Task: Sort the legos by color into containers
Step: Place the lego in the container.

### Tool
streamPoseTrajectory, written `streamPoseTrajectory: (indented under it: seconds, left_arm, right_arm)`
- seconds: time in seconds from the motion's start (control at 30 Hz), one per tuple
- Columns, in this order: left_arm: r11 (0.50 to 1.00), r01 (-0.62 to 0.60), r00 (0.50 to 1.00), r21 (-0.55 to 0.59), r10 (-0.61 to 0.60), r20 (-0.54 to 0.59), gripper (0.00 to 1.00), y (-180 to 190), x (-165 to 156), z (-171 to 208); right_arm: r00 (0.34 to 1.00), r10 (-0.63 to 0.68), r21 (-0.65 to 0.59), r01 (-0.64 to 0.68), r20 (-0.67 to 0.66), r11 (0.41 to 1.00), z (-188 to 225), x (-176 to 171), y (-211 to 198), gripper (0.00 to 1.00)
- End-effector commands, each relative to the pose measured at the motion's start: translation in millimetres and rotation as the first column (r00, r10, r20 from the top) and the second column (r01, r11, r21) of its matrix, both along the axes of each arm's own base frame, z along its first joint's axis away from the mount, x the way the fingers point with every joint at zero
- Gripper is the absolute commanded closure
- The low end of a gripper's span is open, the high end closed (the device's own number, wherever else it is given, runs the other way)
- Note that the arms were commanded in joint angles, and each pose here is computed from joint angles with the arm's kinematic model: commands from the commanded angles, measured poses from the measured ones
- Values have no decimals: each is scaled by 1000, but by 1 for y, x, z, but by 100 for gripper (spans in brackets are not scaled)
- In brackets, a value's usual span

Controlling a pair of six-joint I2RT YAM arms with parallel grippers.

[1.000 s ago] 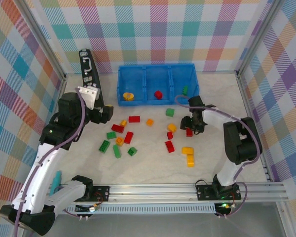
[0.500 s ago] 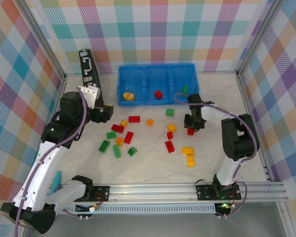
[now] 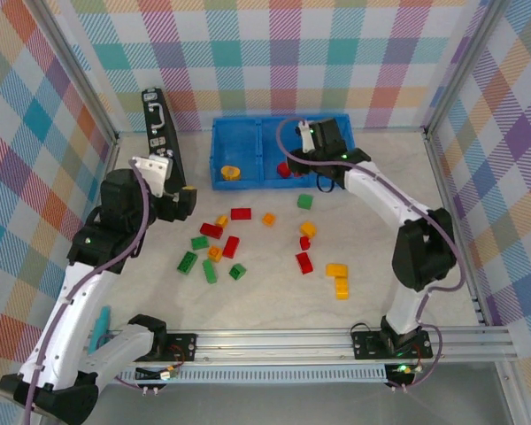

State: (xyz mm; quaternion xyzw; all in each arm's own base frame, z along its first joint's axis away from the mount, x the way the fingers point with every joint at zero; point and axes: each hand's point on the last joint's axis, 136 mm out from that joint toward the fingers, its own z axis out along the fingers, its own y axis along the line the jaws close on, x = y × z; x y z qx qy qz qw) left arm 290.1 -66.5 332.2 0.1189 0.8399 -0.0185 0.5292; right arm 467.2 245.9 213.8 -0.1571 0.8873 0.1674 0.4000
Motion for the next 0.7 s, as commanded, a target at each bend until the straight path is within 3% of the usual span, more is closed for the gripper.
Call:
streamPoseTrajectory:
  seconds: [0.0, 0.33, 0.67]
  left_arm:
    - [999, -39, 999, 18, 39, 16, 0, 10, -3, 2]
    - [996, -74, 997, 49, 74, 8, 0, 18, -2, -5]
    - [997, -67, 998, 38, 67, 1, 0, 18, -2, -6]
  right_arm:
    - [994, 63, -23, -61, 84, 998, -15, 30, 10, 75]
    - [983, 111, -5, -112, 147, 994, -27, 59, 47, 74]
    - [967, 177, -200, -140, 183, 970, -73, 82, 76, 71]
